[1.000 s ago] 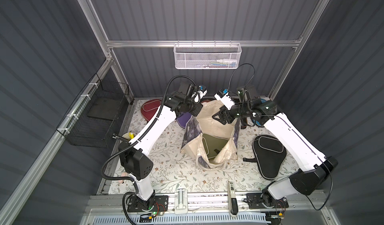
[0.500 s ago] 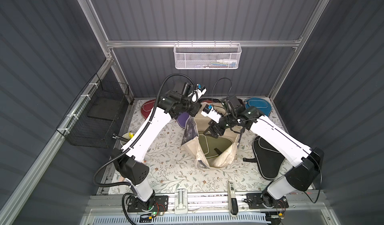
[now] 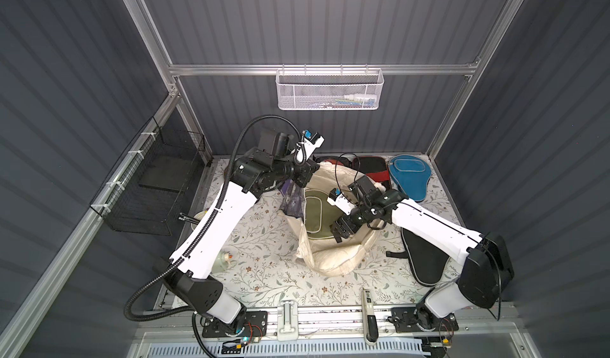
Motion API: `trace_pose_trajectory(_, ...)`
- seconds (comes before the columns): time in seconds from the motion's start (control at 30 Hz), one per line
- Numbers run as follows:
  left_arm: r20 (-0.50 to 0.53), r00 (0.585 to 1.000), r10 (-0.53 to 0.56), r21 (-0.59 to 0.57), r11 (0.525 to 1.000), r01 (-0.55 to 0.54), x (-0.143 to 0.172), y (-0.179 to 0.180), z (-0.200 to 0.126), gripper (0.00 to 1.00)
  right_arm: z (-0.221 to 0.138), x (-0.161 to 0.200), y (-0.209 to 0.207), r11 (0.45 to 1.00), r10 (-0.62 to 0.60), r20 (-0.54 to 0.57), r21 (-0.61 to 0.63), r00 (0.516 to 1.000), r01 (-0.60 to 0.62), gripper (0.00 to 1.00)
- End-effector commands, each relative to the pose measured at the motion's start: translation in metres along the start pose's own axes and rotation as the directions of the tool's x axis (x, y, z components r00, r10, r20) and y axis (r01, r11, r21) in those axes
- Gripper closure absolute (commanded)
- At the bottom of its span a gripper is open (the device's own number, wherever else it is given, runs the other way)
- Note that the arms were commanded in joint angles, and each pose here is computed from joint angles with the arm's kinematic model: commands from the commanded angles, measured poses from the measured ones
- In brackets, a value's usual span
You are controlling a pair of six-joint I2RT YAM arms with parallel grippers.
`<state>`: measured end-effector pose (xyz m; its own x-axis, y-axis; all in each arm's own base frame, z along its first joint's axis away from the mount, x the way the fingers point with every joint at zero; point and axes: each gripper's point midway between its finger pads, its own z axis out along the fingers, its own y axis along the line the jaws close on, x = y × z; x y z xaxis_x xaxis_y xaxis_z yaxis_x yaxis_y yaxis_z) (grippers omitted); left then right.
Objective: Remove the ping pong set from the canvas bag
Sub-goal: Pick up the canvas bag from the center of the board, then pick up the ping pong set from the canvas bag.
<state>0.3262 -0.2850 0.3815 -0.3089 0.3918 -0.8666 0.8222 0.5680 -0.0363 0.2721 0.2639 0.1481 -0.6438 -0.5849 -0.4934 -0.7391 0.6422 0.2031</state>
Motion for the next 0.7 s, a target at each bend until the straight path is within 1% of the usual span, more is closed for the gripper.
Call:
trace_pose_trajectory(0.0,0.122,0.992,-0.017,0.085,0.996,0.006,-0.027,-0.020,-0.020,1.00,-0.005,-0.014,-0.002,0.997,0.066,0.065,0.028,0.996,-0.068,0.16)
trace_pose_trajectory(0.07,0.129,0.991,-0.034,0.102,0.995,0.021,-0.026,-0.023,-0.021,1.00,-0.002,-0.022,0.005,0.995,0.099,0.087,-0.013,0.991,-0.098,0.19)
trace_pose_trajectory(0.17,0.131,0.990,-0.051,0.124,0.992,0.035,-0.023,-0.029,-0.025,1.00,0.010,-0.032,0.010,0.981,0.187,0.105,-0.068,0.977,-0.181,0.32)
trace_pose_trajectory(0.2,0.132,0.989,-0.059,0.131,0.991,0.041,-0.022,-0.031,-0.028,1.00,0.016,-0.032,0.016,0.971,0.223,0.093,-0.113,0.970,-0.212,0.37)
trace_pose_trajectory(0.27,0.137,0.988,-0.069,0.143,0.988,0.049,-0.022,-0.034,-0.031,1.00,0.028,-0.032,0.014,0.952,0.289,0.087,-0.131,0.953,-0.277,0.41)
trace_pose_trajectory(0.37,0.141,0.986,-0.088,0.157,0.985,0.066,-0.021,-0.037,-0.035,1.00,0.041,-0.035,0.012,0.922,0.372,0.110,-0.163,0.922,-0.352,0.41)
trace_pose_trajectory(0.47,0.135,0.985,-0.110,0.179,0.980,0.084,-0.017,-0.041,-0.035,1.00,0.054,-0.036,0.011,0.890,0.439,0.108,-0.189,0.892,-0.415,0.42)
trace_pose_trajectory(0.6,0.134,0.982,-0.134,0.202,0.974,0.105,-0.013,-0.045,-0.034,1.00,0.069,-0.039,0.008,0.864,0.485,0.101,-0.210,0.869,-0.458,0.43)
trace_pose_trajectory(0.67,0.130,0.981,-0.146,0.212,0.970,0.117,-0.011,-0.046,-0.033,1.00,0.078,-0.039,0.006,0.854,0.501,0.090,-0.211,0.861,-0.475,0.45)
